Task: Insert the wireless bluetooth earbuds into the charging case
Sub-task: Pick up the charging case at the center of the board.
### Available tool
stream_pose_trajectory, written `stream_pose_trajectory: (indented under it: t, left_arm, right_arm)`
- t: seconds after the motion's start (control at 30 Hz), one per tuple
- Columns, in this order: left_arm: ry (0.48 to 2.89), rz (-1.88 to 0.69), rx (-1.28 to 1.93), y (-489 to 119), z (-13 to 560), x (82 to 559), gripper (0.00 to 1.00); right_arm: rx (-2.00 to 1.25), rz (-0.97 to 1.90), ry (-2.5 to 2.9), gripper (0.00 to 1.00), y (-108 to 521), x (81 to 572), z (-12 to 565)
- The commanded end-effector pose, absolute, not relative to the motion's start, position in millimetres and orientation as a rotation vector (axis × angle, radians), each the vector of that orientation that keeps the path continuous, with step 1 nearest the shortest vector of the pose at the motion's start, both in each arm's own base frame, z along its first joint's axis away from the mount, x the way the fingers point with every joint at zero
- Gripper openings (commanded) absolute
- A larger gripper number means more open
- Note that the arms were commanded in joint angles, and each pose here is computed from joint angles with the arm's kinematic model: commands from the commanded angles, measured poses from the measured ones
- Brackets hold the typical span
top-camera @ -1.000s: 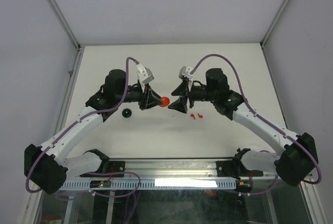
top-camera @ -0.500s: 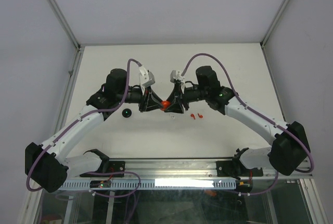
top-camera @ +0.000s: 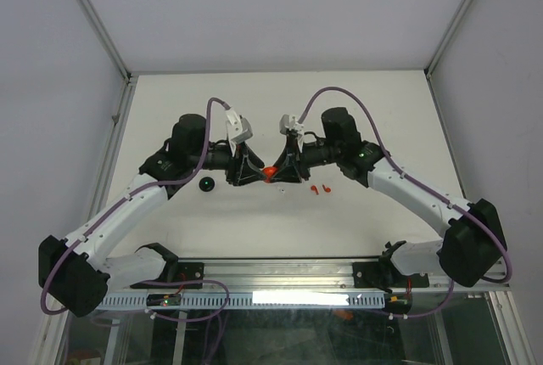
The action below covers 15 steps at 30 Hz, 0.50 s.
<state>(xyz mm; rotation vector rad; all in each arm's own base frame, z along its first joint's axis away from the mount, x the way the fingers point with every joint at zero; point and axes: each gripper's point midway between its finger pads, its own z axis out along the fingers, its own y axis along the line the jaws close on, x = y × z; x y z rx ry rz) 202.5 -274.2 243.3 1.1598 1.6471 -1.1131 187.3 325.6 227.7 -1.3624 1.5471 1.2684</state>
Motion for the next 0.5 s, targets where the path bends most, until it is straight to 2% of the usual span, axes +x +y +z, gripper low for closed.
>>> stream_pose_trajectory:
  t: [0.0,0.2,0.47]
  left_arm:
    - [1.566,-1.037,1.043,-271.1,268.8,213.0,0.47]
    - [1.413,-1.102,0.847,-265.3,290.9,204.6,0.53]
    - [1.311,-1.237,0.729,-265.8,297.1,193.3,0.51]
  right_arm:
    - [-1.281,1.28,1.442,0.06,322.2,190.4,260.4]
    - [-1.147,1.319,1.432,0.06,321.1,194.4,271.0]
    - [-1.07,1.357,1.387,0.07,319.8,190.8,285.8]
